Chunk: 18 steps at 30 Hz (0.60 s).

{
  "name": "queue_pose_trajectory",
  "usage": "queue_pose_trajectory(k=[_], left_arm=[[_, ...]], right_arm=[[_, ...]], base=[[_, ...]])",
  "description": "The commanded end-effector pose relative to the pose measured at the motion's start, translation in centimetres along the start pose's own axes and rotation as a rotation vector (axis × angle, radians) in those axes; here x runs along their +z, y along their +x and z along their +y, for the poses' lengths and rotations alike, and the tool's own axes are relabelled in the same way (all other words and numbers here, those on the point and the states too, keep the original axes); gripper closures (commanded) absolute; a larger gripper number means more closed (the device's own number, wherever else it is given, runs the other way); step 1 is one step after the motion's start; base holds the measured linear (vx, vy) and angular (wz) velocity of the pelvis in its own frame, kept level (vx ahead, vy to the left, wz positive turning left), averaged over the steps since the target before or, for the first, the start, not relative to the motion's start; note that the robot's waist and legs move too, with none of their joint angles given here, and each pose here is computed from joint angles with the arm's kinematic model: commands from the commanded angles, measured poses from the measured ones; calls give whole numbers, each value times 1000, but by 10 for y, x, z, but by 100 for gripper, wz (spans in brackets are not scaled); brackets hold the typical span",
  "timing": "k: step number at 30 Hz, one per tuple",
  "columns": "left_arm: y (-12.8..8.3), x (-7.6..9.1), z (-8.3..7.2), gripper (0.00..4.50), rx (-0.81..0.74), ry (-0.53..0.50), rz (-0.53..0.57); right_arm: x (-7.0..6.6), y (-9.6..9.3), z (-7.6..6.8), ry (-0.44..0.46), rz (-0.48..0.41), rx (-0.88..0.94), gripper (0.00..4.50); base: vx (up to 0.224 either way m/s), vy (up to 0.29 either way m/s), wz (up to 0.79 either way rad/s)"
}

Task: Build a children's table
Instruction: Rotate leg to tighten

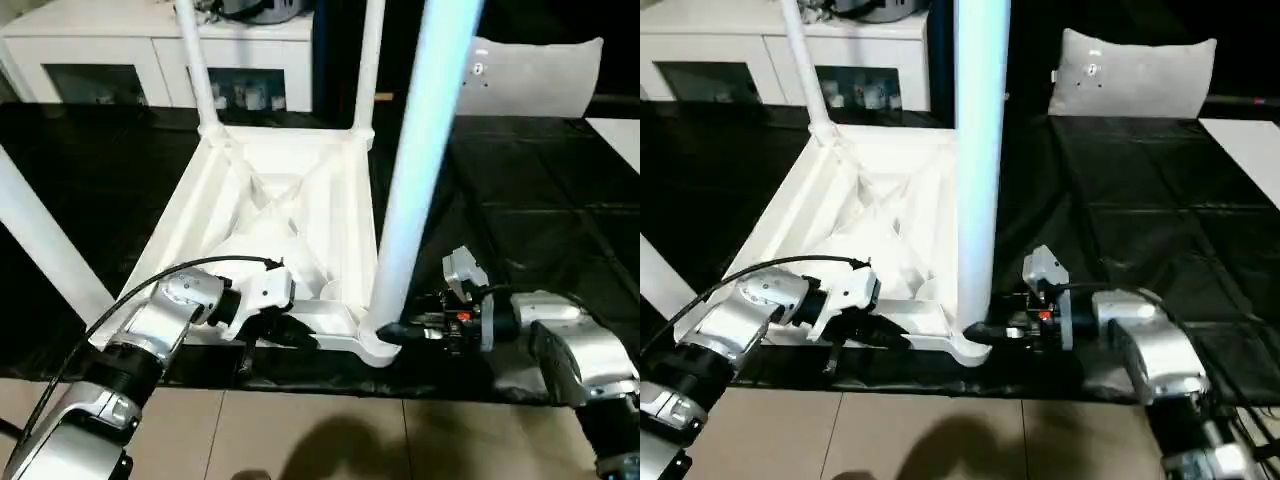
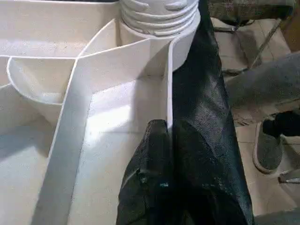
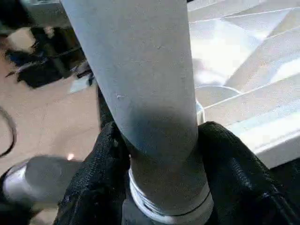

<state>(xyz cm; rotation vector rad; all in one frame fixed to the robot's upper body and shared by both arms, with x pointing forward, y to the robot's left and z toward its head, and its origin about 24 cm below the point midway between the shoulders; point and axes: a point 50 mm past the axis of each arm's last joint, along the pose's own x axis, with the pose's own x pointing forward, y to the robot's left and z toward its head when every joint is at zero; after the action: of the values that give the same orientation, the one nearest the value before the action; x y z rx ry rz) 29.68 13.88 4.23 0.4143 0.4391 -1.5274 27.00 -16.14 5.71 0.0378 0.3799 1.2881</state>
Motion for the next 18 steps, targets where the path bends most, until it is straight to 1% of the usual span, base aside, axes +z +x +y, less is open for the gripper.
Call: queue_pose_trajectory(k=[1, 3, 5, 7, 8, 9, 10, 11, 12, 14, 15, 16, 18], left_arm=[[21, 10, 4, 450, 45, -10, -32], [23, 11, 10, 450, 115, -47, -24], [25, 16, 19, 450, 210, -95, -39], [29, 21, 29, 450, 328, -141, -52], [29, 22, 31, 450, 346, -149, -56], [30, 23, 33, 450, 375, -164, -64], [31, 26, 37, 450, 427, -181, -77], [31, 26, 38, 450, 438, -184, -80], [31, 28, 39, 450, 453, -185, -91], [31, 30, 40, 450, 455, -179, -96], [31, 31, 40, 450, 451, -171, -93], [30, 29, 39, 450, 448, -159, -79], [29, 27, 38, 450, 435, -151, -68]], right_arm=[[1, 26, 4, 47, -33, -52, 252], [0, 34, -2, 94, -30, -200, 252], [2, 46, -6, 153, -49, -339, 252], [3, 57, -18, 173, -38, -583, 252], [3, 58, -20, 184, -34, -626, 252], [3, 60, -22, 205, -37, -654, 252], [6, 63, -22, 227, -81, -646, 252], [7, 64, -21, 230, -97, -641, 252], [9, 65, -20, 221, -127, -632, 184], [11, 65, -18, 213, -138, -624, 184], [12, 67, -14, 197, -141, -590, 162], [11, 67, -12, 184, -132, -575, 162], [11, 65, -10, 176, -132, -567, 140]], base=[[0, 0, 0], [0, 0, 0], [0, 0, 0], [0, 0, 0], [0, 0, 0], [0, 0, 0], [0, 0, 0], [0, 0, 0], [0, 0, 0], [0, 0, 0], [0, 0, 0], [0, 0, 0], [0, 0, 0]])
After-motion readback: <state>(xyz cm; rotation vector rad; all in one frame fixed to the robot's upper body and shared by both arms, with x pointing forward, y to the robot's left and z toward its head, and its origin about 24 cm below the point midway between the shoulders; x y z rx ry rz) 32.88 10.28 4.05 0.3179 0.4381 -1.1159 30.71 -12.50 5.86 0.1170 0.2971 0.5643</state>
